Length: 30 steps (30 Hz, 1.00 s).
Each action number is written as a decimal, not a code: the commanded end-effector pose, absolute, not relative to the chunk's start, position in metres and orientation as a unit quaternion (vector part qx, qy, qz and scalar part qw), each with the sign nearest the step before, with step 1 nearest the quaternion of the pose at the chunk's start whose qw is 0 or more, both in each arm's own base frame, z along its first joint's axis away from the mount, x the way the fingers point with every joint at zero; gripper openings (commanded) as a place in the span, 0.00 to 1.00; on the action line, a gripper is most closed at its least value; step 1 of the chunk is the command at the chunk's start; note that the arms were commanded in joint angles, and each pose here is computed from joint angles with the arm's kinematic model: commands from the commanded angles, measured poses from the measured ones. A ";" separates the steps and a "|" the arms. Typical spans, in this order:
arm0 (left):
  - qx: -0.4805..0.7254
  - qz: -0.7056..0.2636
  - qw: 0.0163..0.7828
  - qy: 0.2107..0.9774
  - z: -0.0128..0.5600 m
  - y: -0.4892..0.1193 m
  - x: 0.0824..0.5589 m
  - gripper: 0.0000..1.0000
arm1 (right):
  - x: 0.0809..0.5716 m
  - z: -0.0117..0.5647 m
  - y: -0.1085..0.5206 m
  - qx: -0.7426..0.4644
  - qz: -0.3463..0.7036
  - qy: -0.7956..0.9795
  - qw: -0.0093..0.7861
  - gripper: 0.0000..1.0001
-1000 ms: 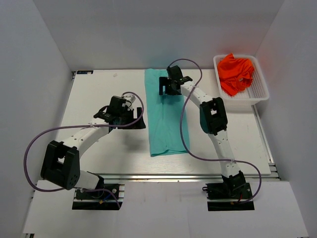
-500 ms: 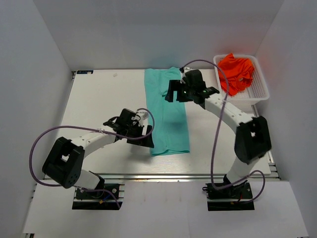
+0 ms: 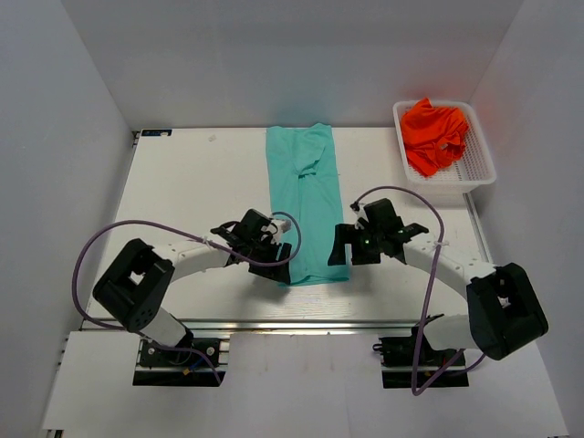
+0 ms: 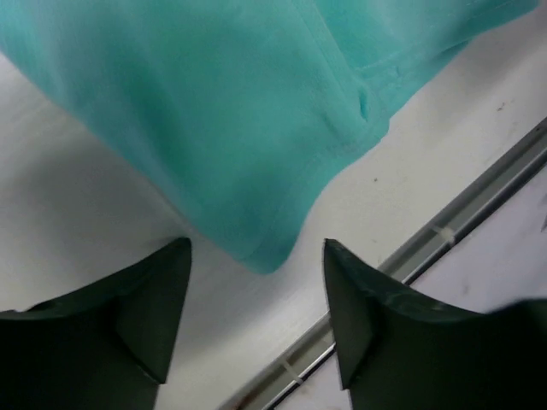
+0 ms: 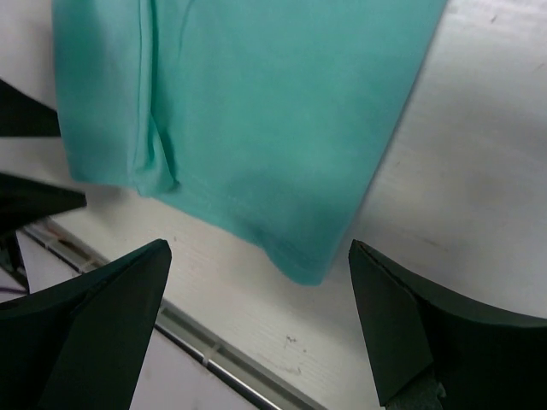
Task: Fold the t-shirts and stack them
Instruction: Grab the bottom of the folded rectangular tshirt with both arms
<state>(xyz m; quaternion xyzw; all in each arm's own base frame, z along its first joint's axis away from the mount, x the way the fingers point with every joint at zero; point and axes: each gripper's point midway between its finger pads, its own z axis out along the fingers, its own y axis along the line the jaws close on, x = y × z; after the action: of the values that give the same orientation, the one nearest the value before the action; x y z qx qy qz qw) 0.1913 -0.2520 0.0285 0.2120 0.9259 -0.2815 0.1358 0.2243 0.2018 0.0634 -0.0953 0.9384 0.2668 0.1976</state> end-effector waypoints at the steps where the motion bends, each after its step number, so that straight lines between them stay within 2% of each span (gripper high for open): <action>1: 0.222 -0.253 0.116 0.934 0.009 -0.247 0.189 0.71 | 0.200 0.061 0.206 -0.113 0.298 0.935 0.157 0.90; 3: 0.226 -0.249 0.107 0.936 0.006 -0.247 0.183 0.61 | 0.190 0.050 0.201 -0.108 0.288 0.943 0.130 0.90; 7: 0.227 -0.237 0.090 0.940 -0.001 -0.242 0.175 0.55 | 0.182 0.031 0.191 -0.098 0.263 0.954 0.104 0.90; 9: 0.231 -0.236 0.085 0.940 -0.003 -0.241 0.170 0.51 | 0.182 0.028 0.191 -0.095 0.261 0.955 0.100 0.83; 10: 0.231 -0.234 0.081 0.941 -0.006 -0.240 0.169 0.46 | 0.182 0.027 0.193 -0.093 0.265 0.955 0.100 0.80; 11: 0.234 -0.232 0.076 0.941 -0.006 -0.240 0.166 0.42 | 0.181 0.026 0.193 -0.090 0.265 0.955 0.096 0.73; 12: 0.234 -0.232 0.076 0.941 -0.006 -0.240 0.166 0.38 | 0.180 0.026 0.193 -0.092 0.268 0.954 0.097 0.59; 13: 0.234 -0.229 0.071 0.942 -0.010 -0.239 0.165 0.34 | 0.182 0.025 0.193 -0.090 0.267 0.954 0.102 0.51; 14: 0.236 -0.242 0.063 0.939 -0.008 -0.243 0.161 0.26 | 0.183 0.023 0.192 -0.087 0.263 0.956 0.101 0.43; 15: 0.236 -0.244 0.057 0.939 -0.009 -0.243 0.158 0.21 | 0.184 0.023 0.191 -0.086 0.260 0.956 0.104 0.36; 16: 0.237 -0.250 0.058 0.937 -0.008 -0.245 0.159 0.17 | 0.186 0.023 0.192 -0.088 0.260 0.955 0.108 0.21; 17: 0.234 -0.254 0.063 0.937 -0.004 -0.247 0.160 0.01 | 0.187 0.023 0.193 -0.089 0.262 0.955 0.109 0.13; 18: 0.234 -0.256 0.067 0.936 -0.002 -0.249 0.163 0.00 | 0.189 0.024 0.194 -0.089 0.263 0.954 0.113 0.00; 27: 0.237 -0.324 0.142 0.905 0.052 -0.282 0.196 0.00 | 0.228 0.059 0.209 -0.110 0.272 0.940 0.175 0.00; 30: 0.226 -0.304 0.165 0.911 0.067 -0.288 0.218 0.00 | 0.245 0.072 0.212 -0.108 0.271 0.936 0.197 0.00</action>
<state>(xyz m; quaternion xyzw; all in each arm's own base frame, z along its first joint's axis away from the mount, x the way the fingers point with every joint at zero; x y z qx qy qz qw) 0.1868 -0.2698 0.0258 0.2258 0.9244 -0.2881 0.1073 0.2129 0.2024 0.0472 -0.0995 0.9480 0.2650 0.1458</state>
